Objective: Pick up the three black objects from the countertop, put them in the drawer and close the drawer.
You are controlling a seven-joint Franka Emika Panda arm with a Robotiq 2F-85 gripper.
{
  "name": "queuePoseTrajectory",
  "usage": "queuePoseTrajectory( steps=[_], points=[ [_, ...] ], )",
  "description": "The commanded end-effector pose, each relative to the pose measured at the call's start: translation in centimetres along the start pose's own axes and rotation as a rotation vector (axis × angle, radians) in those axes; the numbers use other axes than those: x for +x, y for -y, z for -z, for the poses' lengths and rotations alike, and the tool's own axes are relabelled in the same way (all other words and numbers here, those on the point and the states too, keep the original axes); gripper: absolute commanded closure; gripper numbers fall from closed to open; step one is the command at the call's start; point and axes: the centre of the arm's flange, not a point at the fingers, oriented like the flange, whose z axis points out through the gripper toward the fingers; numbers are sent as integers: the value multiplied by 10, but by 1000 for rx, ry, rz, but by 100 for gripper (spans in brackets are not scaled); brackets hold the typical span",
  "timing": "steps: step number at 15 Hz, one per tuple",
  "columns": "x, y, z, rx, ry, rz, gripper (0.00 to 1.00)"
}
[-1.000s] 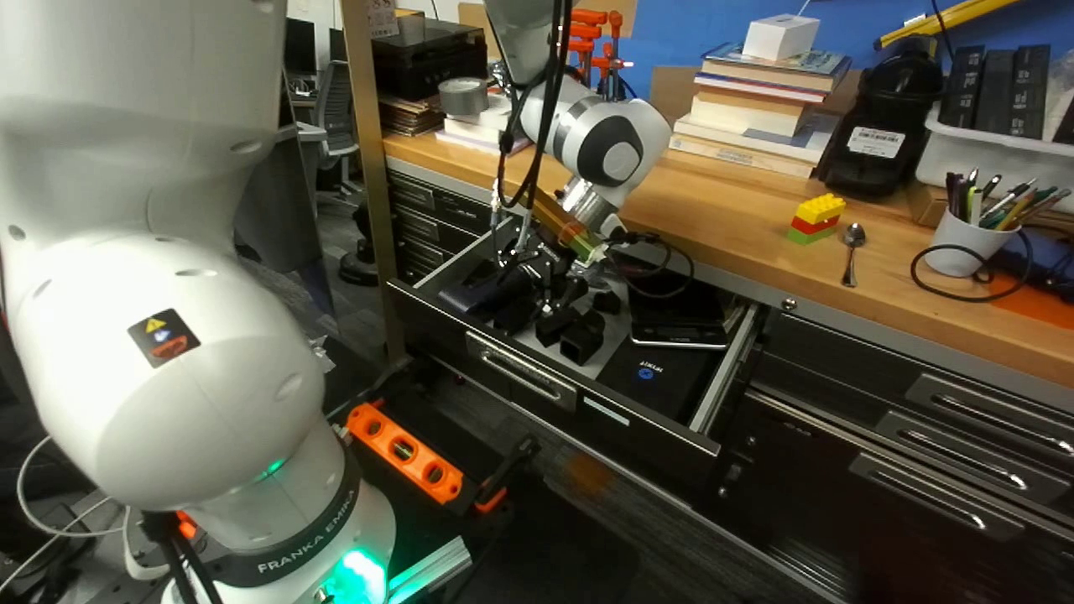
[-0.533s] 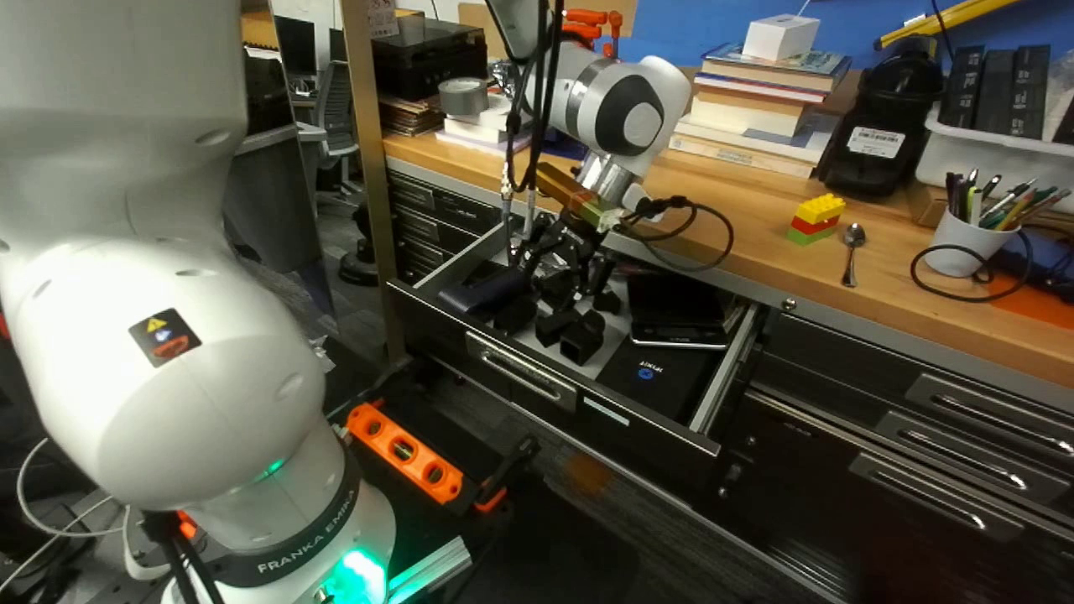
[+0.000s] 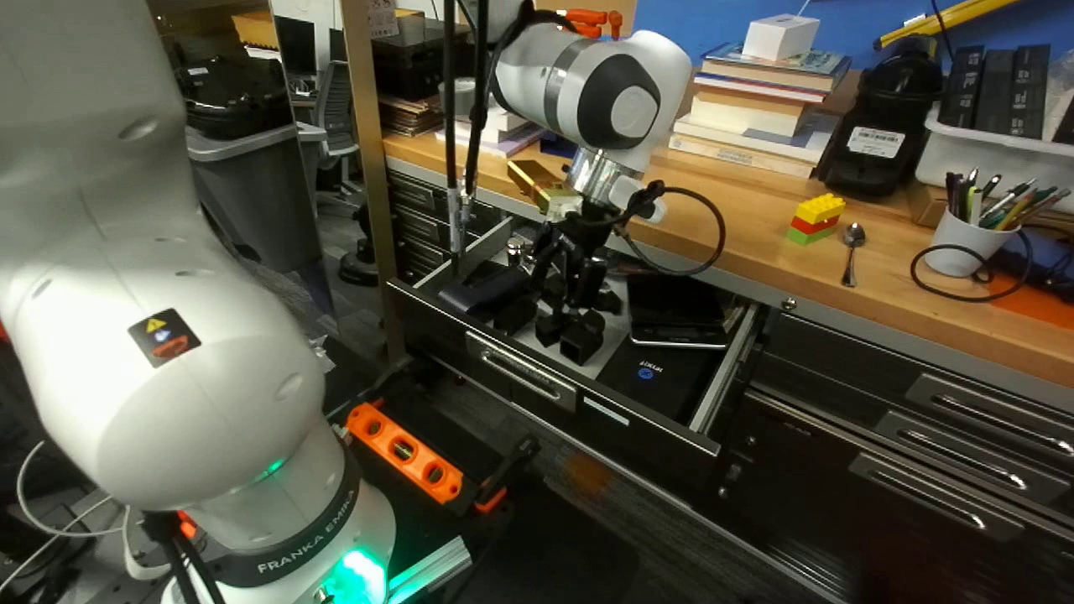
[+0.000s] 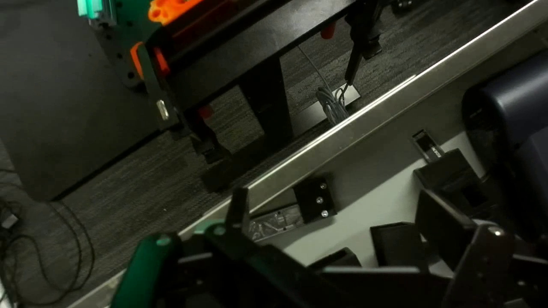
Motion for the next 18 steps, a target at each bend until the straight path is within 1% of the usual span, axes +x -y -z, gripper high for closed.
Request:
queuePoseTrajectory(
  steps=[1, 3, 6, 11, 13, 16, 17, 18],
  points=[
    [-41, -24, -10, 29, -86, -177, 0],
    [-49, -32, -17, 51, -115, -270, 0],
    [-52, -36, -30, 97, -167, -402, 0],
    [-50, -46, -62, 203, -242, -619, 0],
    [-40, -46, -65, 241, -281, -706, 0],
    [-17, -45, -68, 332, -354, -817, 0],
    [-14, -45, -68, 346, -369, -845, 0],
    [-15, -46, -65, 344, -353, -859, 0]
  ],
)
